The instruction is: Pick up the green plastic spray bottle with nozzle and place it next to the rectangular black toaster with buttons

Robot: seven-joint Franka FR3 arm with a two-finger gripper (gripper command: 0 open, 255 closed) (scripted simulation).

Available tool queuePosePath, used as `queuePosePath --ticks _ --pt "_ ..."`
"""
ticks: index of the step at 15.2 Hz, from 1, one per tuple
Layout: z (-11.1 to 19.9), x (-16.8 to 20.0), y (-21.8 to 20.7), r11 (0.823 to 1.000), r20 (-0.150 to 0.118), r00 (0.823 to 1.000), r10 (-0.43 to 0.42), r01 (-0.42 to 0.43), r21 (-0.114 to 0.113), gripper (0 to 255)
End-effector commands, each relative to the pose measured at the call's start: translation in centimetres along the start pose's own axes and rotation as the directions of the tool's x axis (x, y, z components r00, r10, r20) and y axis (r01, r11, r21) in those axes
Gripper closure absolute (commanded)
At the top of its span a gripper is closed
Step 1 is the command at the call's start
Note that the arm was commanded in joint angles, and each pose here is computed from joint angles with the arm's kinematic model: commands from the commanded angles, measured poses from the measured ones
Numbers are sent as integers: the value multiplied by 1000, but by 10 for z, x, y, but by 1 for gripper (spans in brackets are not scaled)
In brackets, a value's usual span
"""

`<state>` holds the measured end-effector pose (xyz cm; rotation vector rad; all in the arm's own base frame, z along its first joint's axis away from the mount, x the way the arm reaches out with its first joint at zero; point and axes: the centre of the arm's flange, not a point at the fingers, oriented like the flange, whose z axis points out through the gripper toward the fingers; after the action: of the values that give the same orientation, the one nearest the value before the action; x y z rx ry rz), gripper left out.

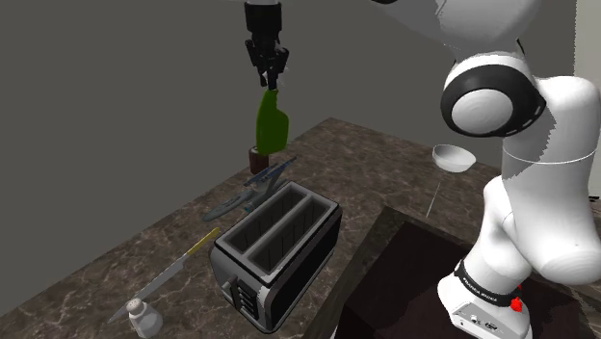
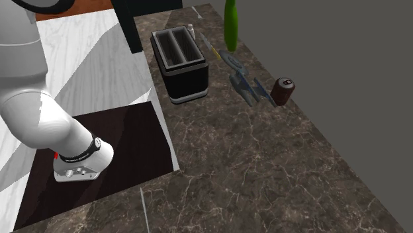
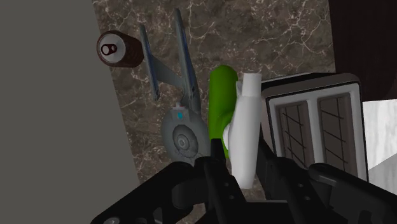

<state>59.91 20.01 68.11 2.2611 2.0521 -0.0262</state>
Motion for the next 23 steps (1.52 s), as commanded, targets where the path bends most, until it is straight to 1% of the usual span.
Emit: queuePosePath --ticks 1,23 --pt "11 2 -2 1000 0 1000 0 0 -1 255" --pt "127 10 -8 1000 0 1000 0 0 -1 255"
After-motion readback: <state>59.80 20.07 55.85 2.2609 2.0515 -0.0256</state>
